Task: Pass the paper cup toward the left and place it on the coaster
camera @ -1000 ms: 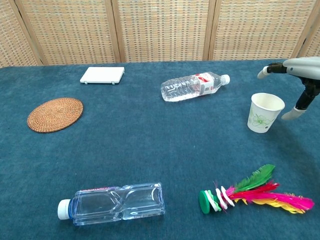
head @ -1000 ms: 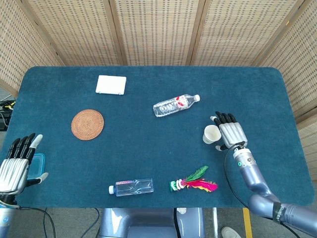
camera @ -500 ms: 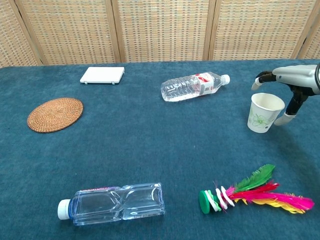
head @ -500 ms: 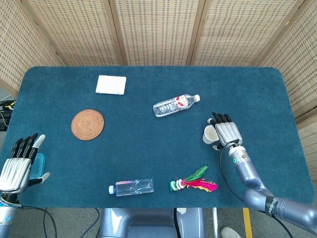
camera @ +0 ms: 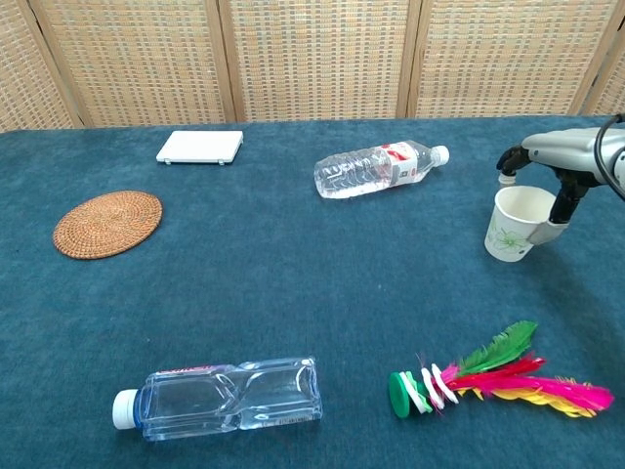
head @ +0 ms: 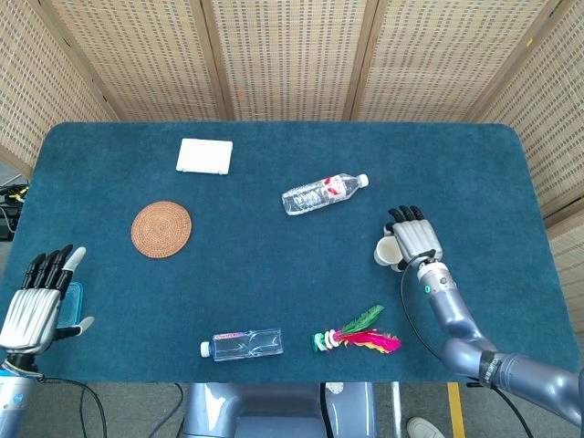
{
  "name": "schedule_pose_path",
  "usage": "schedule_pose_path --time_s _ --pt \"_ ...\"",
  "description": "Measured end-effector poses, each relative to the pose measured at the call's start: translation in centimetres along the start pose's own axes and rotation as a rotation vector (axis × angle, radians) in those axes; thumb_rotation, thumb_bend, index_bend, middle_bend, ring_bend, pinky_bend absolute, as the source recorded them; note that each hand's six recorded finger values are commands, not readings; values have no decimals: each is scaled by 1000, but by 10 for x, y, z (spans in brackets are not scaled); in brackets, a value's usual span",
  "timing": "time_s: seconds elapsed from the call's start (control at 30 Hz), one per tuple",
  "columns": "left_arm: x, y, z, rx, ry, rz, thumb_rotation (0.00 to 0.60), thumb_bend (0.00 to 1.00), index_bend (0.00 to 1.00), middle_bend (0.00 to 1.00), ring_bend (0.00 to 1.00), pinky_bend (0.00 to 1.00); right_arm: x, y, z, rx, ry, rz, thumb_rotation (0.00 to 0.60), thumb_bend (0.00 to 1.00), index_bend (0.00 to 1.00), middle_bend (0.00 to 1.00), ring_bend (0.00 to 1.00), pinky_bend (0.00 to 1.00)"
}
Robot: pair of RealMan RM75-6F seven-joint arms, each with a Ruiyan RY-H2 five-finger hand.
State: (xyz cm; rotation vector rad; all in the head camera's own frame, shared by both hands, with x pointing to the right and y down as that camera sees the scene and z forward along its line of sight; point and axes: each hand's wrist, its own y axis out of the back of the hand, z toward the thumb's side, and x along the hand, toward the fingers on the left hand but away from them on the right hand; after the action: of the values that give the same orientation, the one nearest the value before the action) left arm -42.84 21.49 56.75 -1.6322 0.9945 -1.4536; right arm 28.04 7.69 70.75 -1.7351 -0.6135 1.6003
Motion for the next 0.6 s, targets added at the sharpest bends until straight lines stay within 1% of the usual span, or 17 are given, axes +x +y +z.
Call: schedule_pose_path --time_s 0.2,0.4,0.5,0.6 --pt "0 0 0 -2 -1 -1 600 52 0 0 0 0 1 4 6 4 13 -11 600 83 446 125 0 0" --pt "0 1 0 -6 -2 1 600 54 0 0 0 0 6 16 18 4 40 -39 600 84 443 126 0 0" --pt "-1 2 0 -10 -2 3 600 54 0 0 0 0 9 25 29 -1 63 -58 600 84 443 125 0 0" --pt "-1 3 0 -15 -1 4 600 54 0 0 0 0 12 35 47 -9 98 -73 600 84 442 125 0 0"
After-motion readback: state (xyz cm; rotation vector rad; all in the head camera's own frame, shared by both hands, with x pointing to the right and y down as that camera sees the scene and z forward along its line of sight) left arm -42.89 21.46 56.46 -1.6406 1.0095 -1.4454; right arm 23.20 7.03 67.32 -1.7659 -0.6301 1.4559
